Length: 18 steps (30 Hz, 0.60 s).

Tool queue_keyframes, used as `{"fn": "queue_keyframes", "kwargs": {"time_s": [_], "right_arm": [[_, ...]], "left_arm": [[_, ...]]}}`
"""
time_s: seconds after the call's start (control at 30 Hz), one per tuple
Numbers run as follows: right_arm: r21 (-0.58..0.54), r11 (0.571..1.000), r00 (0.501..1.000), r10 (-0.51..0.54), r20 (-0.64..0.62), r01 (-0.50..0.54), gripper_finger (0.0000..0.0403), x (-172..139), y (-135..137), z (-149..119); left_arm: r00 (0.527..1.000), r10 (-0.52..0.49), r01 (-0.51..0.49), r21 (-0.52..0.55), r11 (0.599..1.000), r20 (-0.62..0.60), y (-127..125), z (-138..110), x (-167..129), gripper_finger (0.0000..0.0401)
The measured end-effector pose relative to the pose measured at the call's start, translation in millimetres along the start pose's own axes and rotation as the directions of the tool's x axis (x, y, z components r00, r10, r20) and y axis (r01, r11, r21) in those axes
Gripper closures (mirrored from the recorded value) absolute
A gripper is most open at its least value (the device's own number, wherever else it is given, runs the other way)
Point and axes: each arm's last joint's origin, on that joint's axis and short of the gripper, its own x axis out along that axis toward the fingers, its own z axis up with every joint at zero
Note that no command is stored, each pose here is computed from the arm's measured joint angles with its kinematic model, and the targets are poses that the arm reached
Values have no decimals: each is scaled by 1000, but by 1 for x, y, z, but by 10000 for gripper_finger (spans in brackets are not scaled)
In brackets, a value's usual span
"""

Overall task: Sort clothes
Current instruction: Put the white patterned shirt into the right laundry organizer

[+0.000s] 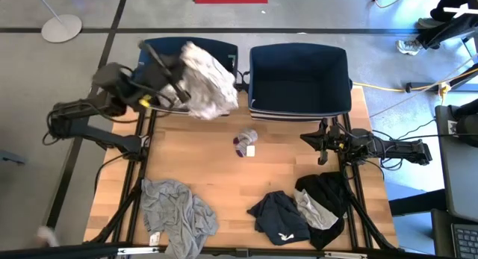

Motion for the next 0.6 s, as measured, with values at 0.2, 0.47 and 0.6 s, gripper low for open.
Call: {"fn": "queue_keyframes", "kwargs": {"time_s": [0.2,0.47,0.6], "right_arm": [[6,1000,1000,1,1,-1,373,0,0,0],[6,1000,1000,0,2,0,373,0,0,0],[7,1000,1000,0,2,0,373,0,0,0]], "left_arm": [[978,204,-209,122,970,54,35,1,-2,372],[928,346,-313,215,925,-135,57,-39,20,372],[891,341,-280,227,933,-301,58,-72,34,372]]}}
